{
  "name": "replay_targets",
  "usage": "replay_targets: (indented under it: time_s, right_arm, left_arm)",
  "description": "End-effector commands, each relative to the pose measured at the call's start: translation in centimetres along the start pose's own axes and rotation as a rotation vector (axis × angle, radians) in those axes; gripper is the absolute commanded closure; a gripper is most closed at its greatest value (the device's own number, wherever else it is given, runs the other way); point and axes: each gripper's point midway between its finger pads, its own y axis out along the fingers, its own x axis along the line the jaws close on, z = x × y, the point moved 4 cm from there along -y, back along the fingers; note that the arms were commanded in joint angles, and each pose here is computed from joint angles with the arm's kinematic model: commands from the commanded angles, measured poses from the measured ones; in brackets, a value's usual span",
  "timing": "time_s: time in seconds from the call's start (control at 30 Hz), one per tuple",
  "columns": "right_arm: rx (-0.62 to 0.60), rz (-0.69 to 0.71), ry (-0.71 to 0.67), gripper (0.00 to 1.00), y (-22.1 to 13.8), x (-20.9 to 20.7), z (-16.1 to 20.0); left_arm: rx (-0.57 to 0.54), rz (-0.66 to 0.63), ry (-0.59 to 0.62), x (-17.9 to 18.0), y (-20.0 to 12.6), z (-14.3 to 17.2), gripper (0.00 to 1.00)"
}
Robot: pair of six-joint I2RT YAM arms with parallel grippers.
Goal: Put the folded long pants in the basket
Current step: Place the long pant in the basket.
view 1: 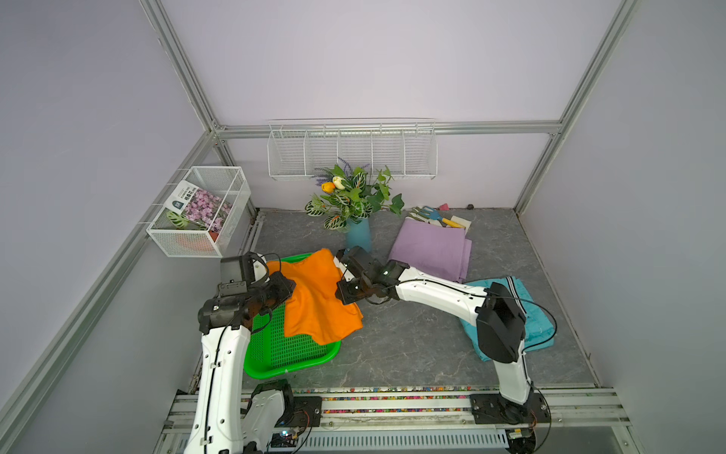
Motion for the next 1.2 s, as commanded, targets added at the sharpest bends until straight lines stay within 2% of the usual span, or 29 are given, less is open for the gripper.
replay_targets:
  time_s: [0.0, 0.3, 0.5, 0.57, 0.7, 0.77, 0.83, 0.87, 0.97, 1.07, 1.1, 1.17]
  right_arm:
    - [-0.009, -0.011, -0.012, 1.00, -0.1, 0.9, -0.4]
    - [-0.049, -0.053, -0.045, 1.00, -0.3, 2.7, -2.7]
    - [-0.020, -0.024, -0.059, 1.00, 2.4, 2.4, -3.5]
    - [0.006, -0.019, -0.037, 1.00, 3.4, 2.2, -3.2]
    - [0.020, -0.002, -0.018, 1.00, 4.5, 1.8, -2.6]
    - [0.018, 0.010, -0.016, 1.00, 4.9, 1.5, -2.5]
    - [0.021, -0.006, -0.016, 1.00, 5.3, 1.6, -2.5]
    - [0.026, -0.011, -0.016, 0.98, 5.5, 1.7, -2.4]
    - [0.040, -0.028, -0.024, 0.91, 5.8, 1.9, -2.0]
    - [0.032, -0.063, -0.064, 0.73, 5.4, 3.1, -2.1]
    - [0.026, -0.074, -0.079, 0.62, 5.2, 3.6, -2.1]
    - [0.013, -0.093, -0.102, 0.50, 4.7, 4.4, -2.2]
  left_arm:
    - [-0.170, -0.093, 0.057, 1.4, -0.2, -2.5, 1.00]
    - [-0.258, -0.277, 0.052, 3.7, -0.6, -5.4, 1.00]
    - [-0.170, -0.382, 0.026, 5.5, 0.6, -4.7, 1.00]
    - [-0.175, -0.424, 0.009, 6.0, 0.4, -4.8, 1.00]
    - [-0.151, -0.411, 0.023, 5.7, 0.6, -4.9, 0.99]
    - [-0.122, -0.428, 0.028, 6.0, 1.1, -5.0, 0.76]
    - [-0.097, -0.482, 0.013, 6.7, 1.4, -5.0, 0.22]
    - [-0.092, -0.517, -0.004, 7.1, 1.3, -5.0, 0.01]
    - [-0.118, -0.577, -0.005, 7.7, 0.7, -5.2, 0.00]
    - [-0.194, -0.595, 0.008, 7.5, -0.8, -5.8, 0.00]
    - [-0.215, -0.589, 0.012, 7.3, -1.2, -6.0, 0.00]
    - [-0.246, -0.572, 0.014, 6.9, -1.8, -6.2, 0.00]
